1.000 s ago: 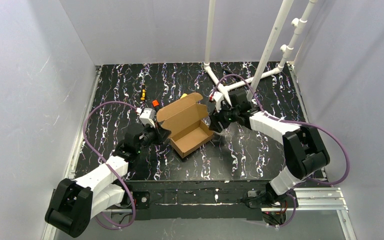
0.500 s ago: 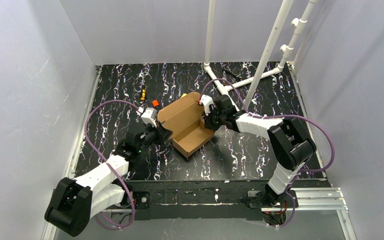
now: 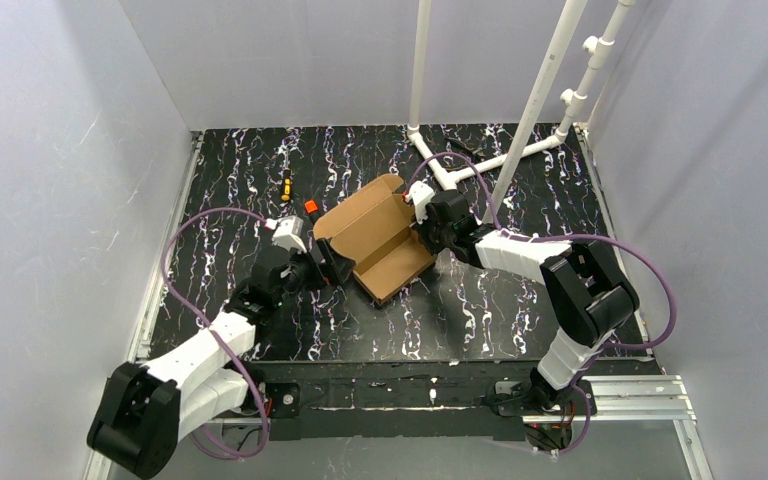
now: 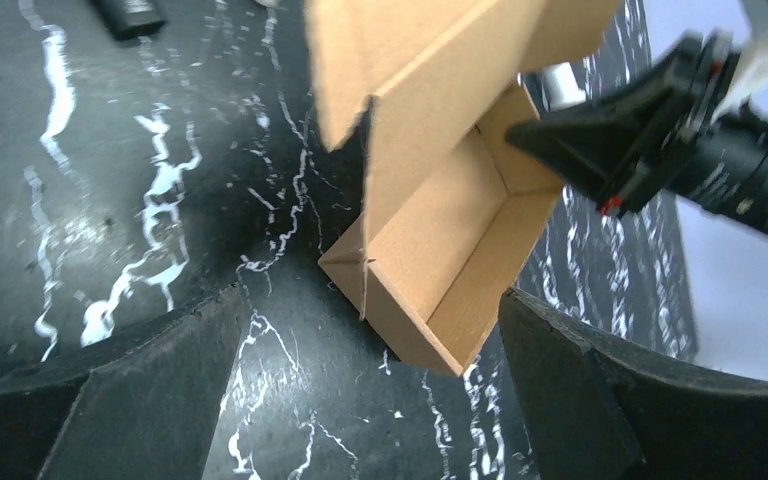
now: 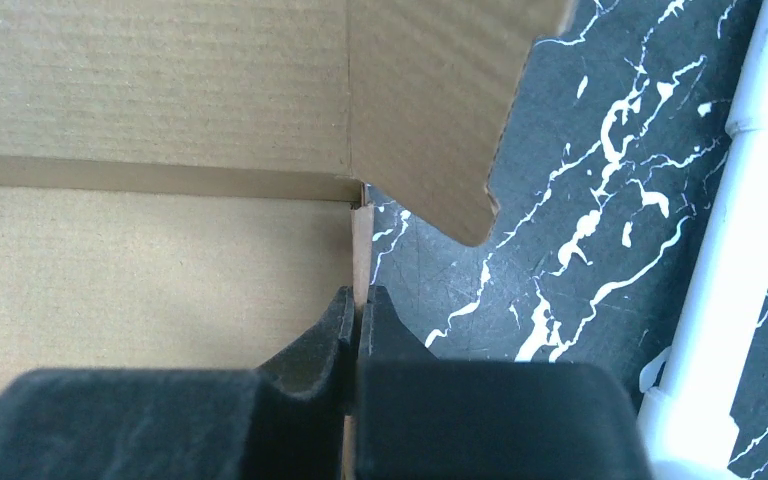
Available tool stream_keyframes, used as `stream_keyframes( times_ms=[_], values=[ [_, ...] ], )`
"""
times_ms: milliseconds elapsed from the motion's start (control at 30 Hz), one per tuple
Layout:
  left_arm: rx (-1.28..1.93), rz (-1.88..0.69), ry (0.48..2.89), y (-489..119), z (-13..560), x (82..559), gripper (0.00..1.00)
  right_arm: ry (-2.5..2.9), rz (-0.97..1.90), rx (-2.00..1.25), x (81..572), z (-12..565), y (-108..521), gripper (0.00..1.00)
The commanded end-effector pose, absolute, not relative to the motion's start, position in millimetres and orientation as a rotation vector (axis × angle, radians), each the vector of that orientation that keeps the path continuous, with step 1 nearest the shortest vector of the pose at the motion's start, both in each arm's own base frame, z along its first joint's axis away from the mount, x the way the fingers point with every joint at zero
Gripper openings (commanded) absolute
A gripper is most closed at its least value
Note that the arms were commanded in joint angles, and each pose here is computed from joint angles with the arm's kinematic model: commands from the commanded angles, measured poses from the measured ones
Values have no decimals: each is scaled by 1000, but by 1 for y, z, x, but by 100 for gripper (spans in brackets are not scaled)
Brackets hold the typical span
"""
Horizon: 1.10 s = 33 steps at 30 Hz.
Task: Fold the paper box
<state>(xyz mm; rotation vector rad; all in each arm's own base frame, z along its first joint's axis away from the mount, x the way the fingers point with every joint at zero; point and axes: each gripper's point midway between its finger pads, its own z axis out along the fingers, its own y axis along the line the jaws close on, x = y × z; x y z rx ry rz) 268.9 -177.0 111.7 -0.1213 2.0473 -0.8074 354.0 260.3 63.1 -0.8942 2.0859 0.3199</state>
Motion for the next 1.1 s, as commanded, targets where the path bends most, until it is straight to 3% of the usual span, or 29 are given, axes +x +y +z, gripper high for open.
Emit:
stream_keyframes(
  times_ms=[0,100,167,300,467,767,933,1067],
  values=[
    [-540,-700,2073,-138,128,266,98,2034,328,-746,367,86,262,1],
    [-560,-732,2149,-139,123,245,98,2054,360,-722,365,84,265,1],
    [-576,-800,2196,-148,118,234,92,2064,390,-695,363,84,268,1],
    [-644,-910,2331,-171,106,220,88,2088,431,-654,360,82,271,3],
    [-687,-679,2389,-178,105,227,86,2092,444,-658,358,81,273,4],
    [-659,-255,2545,-191,94,251,69,2107,440,-667,357,76,273,4],
    [-635,-108,2648,-196,71,252,55,2105,436,-672,357,76,272,4],
    [-615,-69,2670,-199,61,255,26,2109,459,-687,355,74,275,4]
  ],
)
